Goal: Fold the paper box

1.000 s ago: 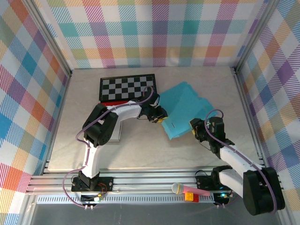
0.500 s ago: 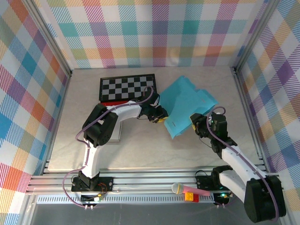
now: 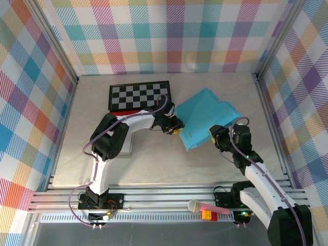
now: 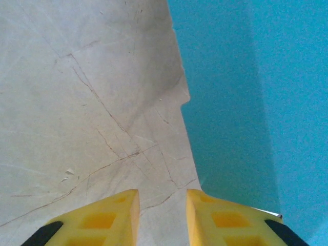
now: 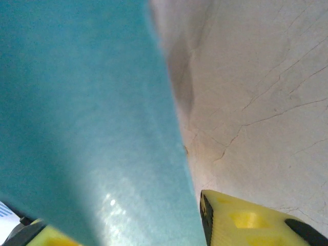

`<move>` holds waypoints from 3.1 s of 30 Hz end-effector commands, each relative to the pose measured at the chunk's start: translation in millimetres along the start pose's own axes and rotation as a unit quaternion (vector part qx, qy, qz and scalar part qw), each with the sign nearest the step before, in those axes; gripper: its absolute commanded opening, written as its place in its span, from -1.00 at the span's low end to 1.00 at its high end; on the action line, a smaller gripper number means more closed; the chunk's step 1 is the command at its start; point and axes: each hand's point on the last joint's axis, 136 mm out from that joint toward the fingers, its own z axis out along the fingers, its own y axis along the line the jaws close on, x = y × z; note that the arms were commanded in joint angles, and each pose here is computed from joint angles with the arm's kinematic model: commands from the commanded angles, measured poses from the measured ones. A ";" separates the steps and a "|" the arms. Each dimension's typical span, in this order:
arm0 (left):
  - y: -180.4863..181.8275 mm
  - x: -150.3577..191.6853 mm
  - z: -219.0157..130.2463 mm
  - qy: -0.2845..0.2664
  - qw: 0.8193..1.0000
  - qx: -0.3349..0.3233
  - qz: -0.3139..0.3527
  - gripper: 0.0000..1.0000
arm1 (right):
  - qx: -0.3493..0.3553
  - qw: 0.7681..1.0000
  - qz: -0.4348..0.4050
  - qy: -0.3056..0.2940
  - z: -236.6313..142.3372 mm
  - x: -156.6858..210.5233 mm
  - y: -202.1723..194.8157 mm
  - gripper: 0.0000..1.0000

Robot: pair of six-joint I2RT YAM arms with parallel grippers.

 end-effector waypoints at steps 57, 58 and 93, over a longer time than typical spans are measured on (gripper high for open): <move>-65.9 30.8 -135.8 -0.121 0.925 -0.028 0.360 -0.19 | 0.105 0.993 0.043 0.014 -46.5 -3.1 43.9 -0.42; -74.5 49.0 -141.2 -0.120 0.896 -0.016 0.426 -0.16 | 0.110 0.993 0.047 0.014 -45.8 -3.8 44.2 -0.43; -94.8 79.2 -106.7 -0.215 0.644 -0.177 0.712 -0.65 | 0.142 0.986 0.082 0.041 -41.2 -5.4 60.6 -0.35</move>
